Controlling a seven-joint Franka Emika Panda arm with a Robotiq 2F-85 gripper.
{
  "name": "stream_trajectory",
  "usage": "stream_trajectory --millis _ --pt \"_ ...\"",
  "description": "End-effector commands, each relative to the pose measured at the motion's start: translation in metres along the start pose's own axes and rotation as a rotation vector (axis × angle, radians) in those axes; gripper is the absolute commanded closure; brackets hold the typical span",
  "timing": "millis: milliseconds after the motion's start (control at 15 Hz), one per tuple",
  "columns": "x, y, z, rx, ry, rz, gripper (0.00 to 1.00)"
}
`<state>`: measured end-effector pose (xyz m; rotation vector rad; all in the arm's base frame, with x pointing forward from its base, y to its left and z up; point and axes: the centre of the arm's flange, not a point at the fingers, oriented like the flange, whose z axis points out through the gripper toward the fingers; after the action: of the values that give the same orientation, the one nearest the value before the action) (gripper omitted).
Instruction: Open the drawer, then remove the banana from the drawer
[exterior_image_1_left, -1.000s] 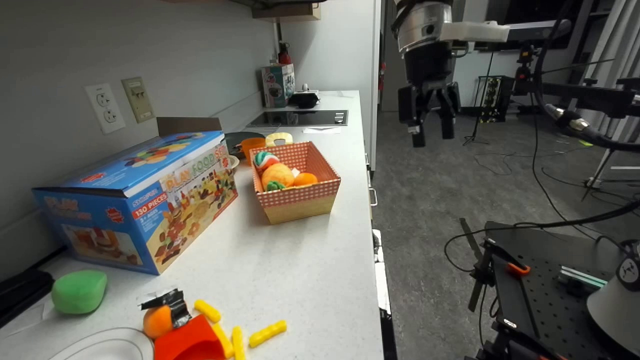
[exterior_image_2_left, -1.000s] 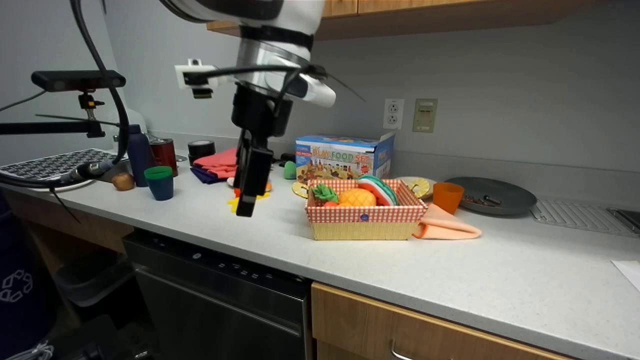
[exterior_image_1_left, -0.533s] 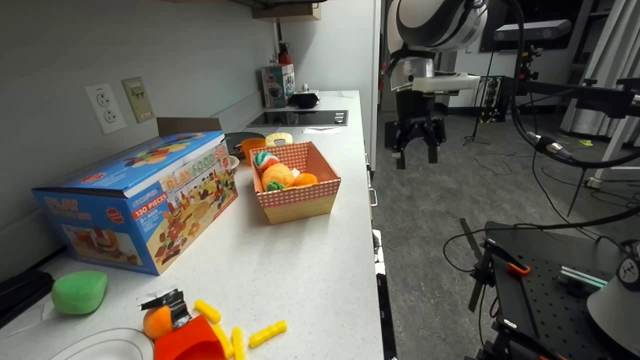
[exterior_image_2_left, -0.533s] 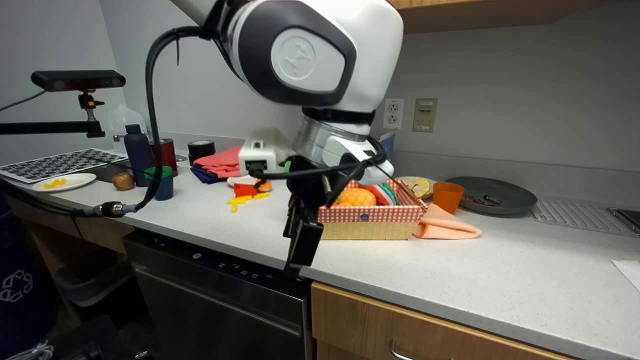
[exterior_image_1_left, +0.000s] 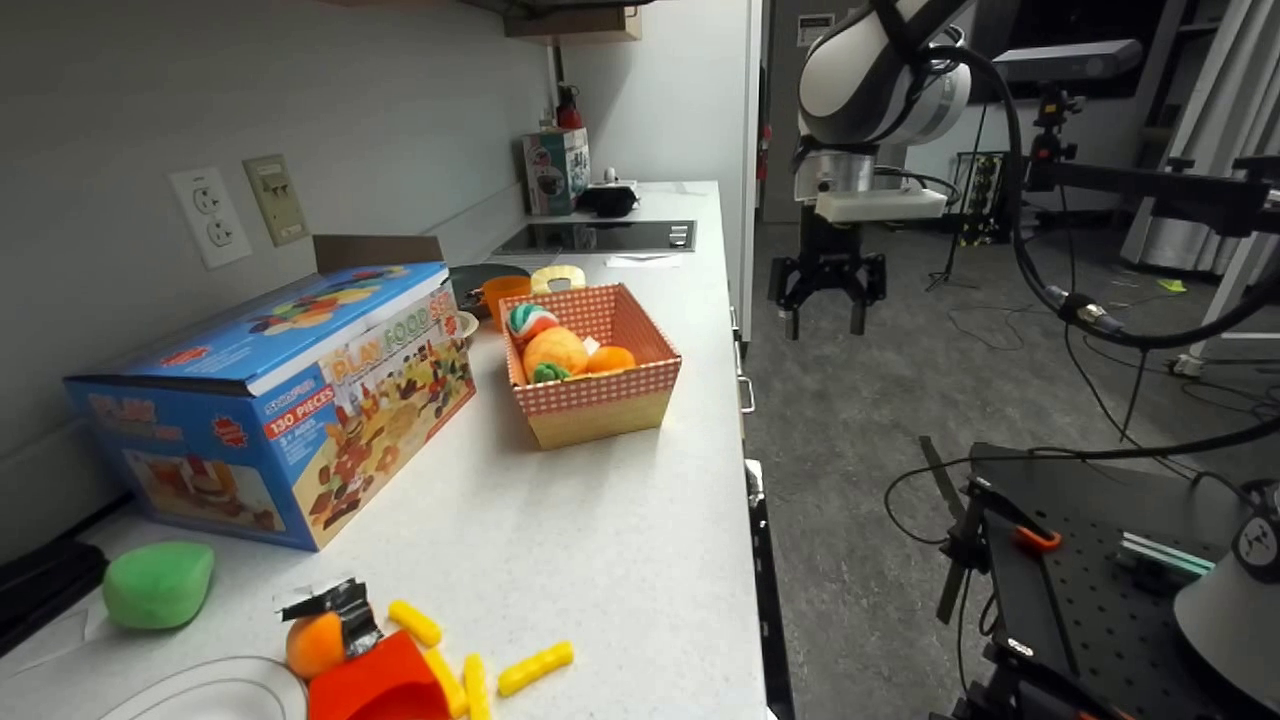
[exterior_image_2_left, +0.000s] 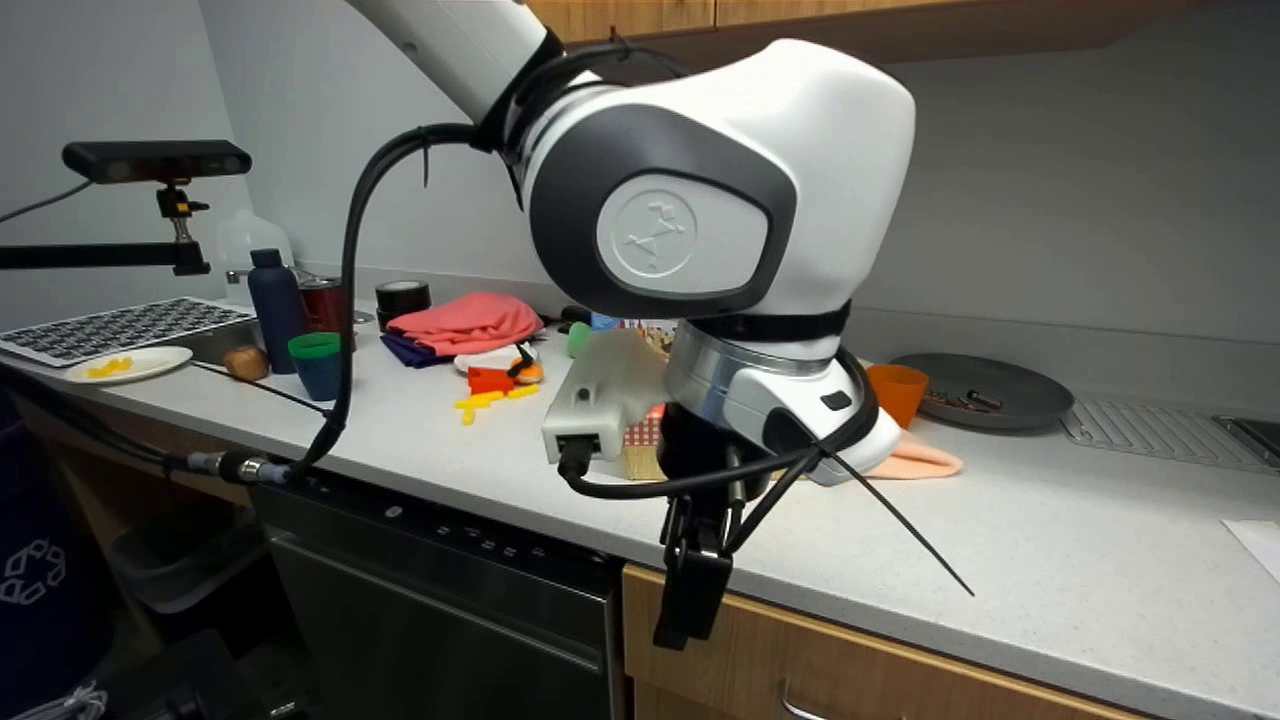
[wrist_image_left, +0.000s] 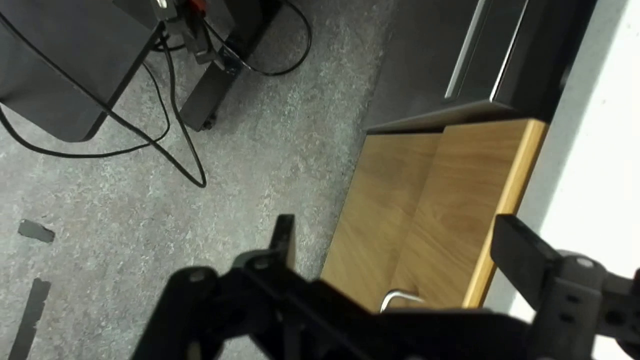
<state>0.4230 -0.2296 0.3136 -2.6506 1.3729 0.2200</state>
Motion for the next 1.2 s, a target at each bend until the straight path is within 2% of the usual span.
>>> stream_trajectory --millis 0,267,333,467,800,1133 --pt "0.009 0.013 -0.009 0.046 0.122 0.11 0.0" --pt "0.002 0.015 -0.033 0.094 0.257 0.17 0.0" --pt "0.019 0.011 -0.021 0.073 0.194 0.135 0.0" --pt "0.016 0.011 -0.028 0.088 0.225 0.149 0.0" --pt "0.011 0.013 -0.031 0.095 0.23 0.153 0.0" --pt "0.054 0.014 0.016 0.017 0.143 0.206 0.0"
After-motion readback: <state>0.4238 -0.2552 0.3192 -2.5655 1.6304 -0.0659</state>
